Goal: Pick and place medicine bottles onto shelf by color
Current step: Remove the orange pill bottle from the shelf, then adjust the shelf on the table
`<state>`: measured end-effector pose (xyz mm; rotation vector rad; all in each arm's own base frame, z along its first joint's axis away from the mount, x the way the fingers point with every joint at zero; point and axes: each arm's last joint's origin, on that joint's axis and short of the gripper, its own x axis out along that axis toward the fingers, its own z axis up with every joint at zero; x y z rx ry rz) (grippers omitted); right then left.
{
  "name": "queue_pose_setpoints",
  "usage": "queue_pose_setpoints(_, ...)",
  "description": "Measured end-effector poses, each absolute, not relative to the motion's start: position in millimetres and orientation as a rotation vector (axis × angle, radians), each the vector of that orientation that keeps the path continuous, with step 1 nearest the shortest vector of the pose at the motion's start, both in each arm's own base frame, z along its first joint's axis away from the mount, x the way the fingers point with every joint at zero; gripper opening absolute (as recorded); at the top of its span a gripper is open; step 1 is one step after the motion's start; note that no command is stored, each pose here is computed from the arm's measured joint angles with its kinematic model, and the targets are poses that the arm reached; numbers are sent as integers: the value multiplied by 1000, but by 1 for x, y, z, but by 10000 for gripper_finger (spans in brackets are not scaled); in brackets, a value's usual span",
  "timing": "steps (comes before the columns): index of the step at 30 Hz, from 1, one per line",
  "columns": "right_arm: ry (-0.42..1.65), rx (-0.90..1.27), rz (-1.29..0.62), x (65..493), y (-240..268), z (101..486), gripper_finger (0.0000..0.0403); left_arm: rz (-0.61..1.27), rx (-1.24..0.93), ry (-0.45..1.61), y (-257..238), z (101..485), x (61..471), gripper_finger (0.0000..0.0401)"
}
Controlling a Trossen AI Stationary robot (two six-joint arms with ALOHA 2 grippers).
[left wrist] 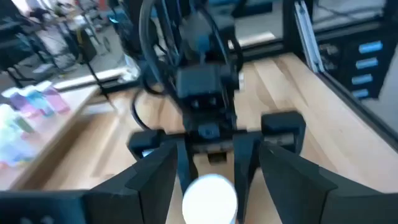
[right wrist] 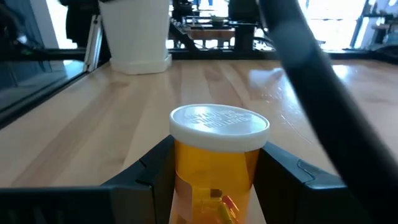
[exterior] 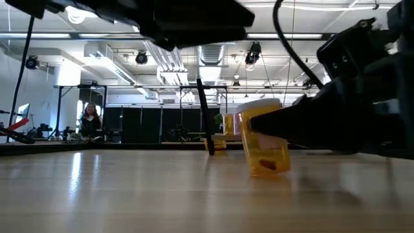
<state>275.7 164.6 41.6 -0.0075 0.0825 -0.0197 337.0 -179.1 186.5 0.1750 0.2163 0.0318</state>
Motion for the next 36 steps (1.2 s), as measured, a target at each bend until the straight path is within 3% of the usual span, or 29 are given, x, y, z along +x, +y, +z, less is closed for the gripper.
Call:
queue_pose_setpoints(6, 102, -43, 2, 268, 168, 40, 173, -6, 178, 262, -175, 172, 342, 212)
queue_pose_setpoints(17, 186, -68, 22, 255, 167, 32, 248, -17, 117, 314, -175, 164, 342, 212)
queue_pose_setpoints(23, 250, -26, 54, 229, 161, 46, 272, 244, 38, 516, -156, 192, 324, 212)
queue_pose_setpoints(31, 401, 89, 0, 205, 146, 91, 259, 550, -171, 640, -69, 242, 316, 211)
queue_pose_setpoints(36, 426, 92, -50, 198, 139, 115, 245, 729, -125, 684, 19, 267, 318, 189)
